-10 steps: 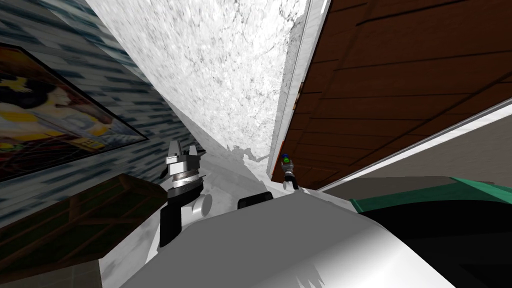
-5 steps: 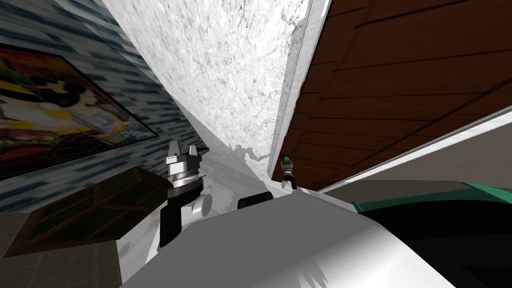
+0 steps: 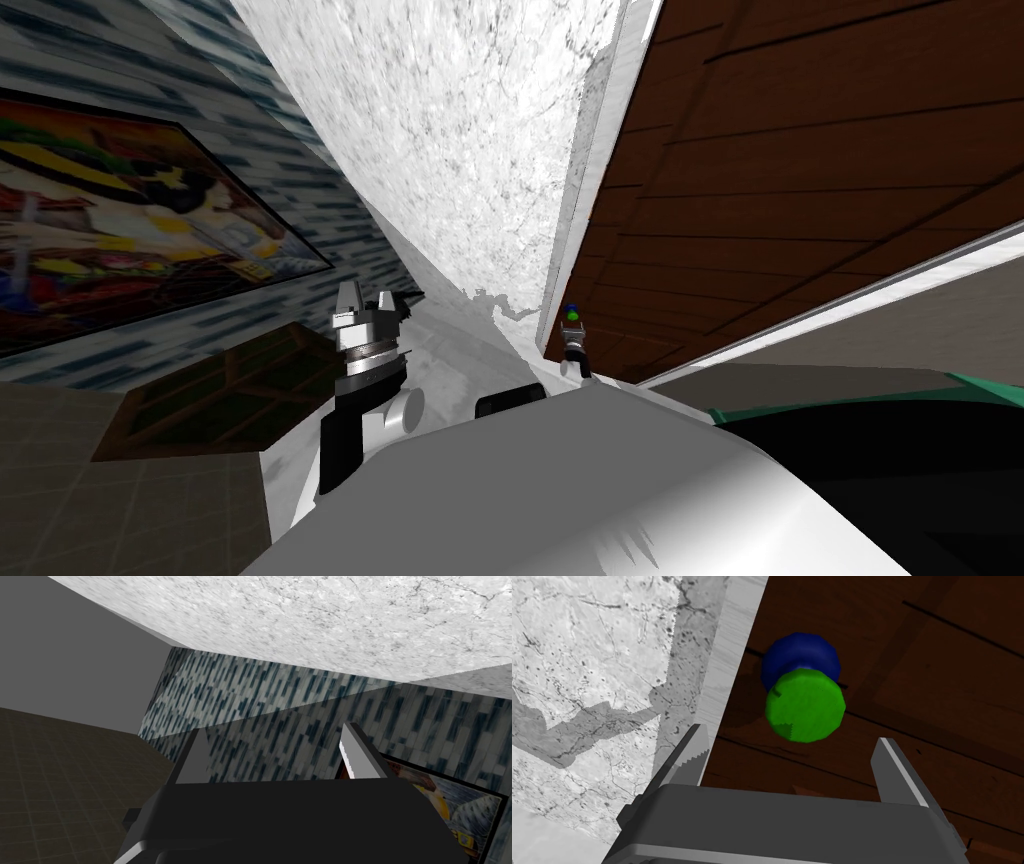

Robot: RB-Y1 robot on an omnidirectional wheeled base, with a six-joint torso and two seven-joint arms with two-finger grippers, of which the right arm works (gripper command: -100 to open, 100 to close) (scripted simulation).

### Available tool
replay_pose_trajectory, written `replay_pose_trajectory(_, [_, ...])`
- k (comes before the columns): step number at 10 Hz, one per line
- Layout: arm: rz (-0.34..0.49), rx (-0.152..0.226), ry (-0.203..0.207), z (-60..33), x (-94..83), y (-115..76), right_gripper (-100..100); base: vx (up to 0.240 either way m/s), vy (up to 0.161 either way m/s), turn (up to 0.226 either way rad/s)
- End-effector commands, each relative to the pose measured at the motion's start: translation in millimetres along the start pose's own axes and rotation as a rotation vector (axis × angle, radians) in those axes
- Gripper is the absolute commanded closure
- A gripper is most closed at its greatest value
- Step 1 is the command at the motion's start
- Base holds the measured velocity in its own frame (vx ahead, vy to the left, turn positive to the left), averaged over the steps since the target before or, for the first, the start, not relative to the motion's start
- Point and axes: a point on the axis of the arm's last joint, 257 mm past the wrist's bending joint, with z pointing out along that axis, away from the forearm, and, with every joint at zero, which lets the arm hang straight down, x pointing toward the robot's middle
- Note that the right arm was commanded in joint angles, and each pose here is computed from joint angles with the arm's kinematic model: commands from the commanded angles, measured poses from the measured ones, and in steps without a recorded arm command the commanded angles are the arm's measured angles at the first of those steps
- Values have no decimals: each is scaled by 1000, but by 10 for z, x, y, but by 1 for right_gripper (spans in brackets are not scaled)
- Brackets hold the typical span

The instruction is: Pull the door open

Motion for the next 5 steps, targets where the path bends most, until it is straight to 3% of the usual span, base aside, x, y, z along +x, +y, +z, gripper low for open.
replay_pose_trajectory(1, [41,-5,-3,-3,1,-4,-100,-59,-21,45])
replay_pose_trajectory(4, [176,-28,-14,-16,-1,-31,-100,-80,-13,81])
replay_pose_trajectory(5, [184,-29,-14,-16,-1,-31,-100,-66,-8,20])
